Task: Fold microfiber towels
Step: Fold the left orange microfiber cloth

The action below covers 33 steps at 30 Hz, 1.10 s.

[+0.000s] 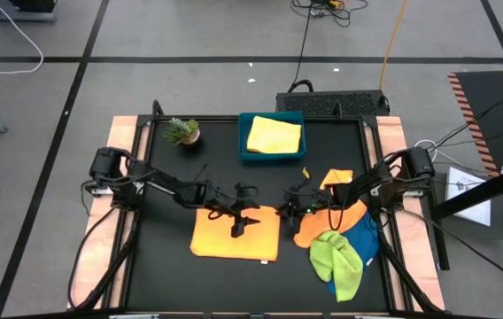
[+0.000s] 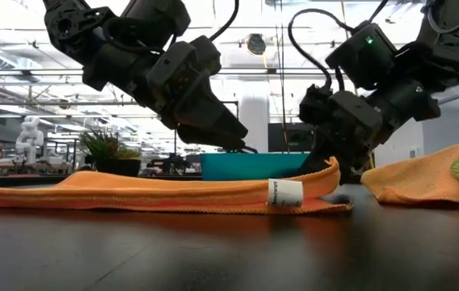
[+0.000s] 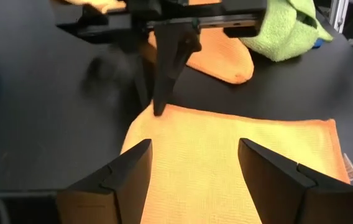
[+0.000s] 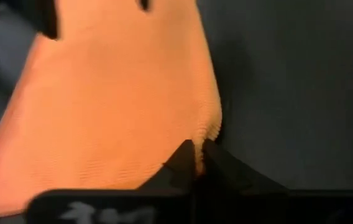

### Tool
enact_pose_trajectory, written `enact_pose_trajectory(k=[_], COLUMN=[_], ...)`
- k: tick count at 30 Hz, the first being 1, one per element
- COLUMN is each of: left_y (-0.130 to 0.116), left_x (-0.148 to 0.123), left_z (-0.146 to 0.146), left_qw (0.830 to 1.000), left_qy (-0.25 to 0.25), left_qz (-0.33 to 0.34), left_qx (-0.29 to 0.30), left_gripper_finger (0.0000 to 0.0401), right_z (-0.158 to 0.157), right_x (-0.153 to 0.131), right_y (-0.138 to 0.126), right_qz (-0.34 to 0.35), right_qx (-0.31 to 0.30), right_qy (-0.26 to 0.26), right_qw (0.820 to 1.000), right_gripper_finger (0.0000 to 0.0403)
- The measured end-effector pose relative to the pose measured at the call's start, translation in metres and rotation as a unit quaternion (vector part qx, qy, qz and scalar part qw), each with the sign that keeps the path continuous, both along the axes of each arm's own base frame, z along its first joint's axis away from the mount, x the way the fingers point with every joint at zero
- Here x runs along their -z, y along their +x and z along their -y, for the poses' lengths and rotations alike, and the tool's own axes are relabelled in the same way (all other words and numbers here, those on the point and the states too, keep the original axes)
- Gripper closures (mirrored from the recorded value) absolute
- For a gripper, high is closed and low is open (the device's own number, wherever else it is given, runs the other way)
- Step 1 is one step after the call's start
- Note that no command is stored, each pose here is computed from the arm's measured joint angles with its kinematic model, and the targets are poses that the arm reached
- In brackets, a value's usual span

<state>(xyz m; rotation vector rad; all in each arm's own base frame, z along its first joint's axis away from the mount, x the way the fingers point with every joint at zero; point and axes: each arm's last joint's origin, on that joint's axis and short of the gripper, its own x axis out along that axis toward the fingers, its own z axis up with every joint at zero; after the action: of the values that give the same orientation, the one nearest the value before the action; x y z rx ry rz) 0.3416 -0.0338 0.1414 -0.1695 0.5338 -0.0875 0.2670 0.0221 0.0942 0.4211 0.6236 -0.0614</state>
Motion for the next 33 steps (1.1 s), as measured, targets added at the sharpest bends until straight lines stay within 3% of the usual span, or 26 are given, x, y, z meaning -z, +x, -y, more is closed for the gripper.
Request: enact_pose_trajectory(k=[13, 17, 27, 33], left_y=[0.007, 0.012, 0.019, 0.019], left_x=[-0.007, -0.010, 0.018, 0.017], left_z=[-0.032, -0.037, -0.040, -0.040], left_qw=[0.999, 0.998, 0.995, 0.994], left_qy=[-0.034, -0.057, -0.076, -0.083], left_qz=[0.013, 0.013, -0.033, -0.028], left_qx=[-0.010, 0.017, 0.051, 0.067], left_gripper_finger=[0.0160, 0.0160, 0.0160, 0.0160], right_z=[-0.002, -0.002, -0.006, -0.008], right_x=[-0.021, -0.027, -0.032, -0.032], right_y=[0.018, 0.025, 0.034, 0.033], right_qz=[0.086, 0.098, 0.087, 0.083], right_qx=[-0.035, -0.045, -0.065, -0.071], right_qy=[-0.049, -0.068, -0.089, -0.094], right_qw=[0.994, 0.992, 0.990, 0.990], right_gripper_finger=[0.0399, 0.0400, 0.0400, 0.0401])
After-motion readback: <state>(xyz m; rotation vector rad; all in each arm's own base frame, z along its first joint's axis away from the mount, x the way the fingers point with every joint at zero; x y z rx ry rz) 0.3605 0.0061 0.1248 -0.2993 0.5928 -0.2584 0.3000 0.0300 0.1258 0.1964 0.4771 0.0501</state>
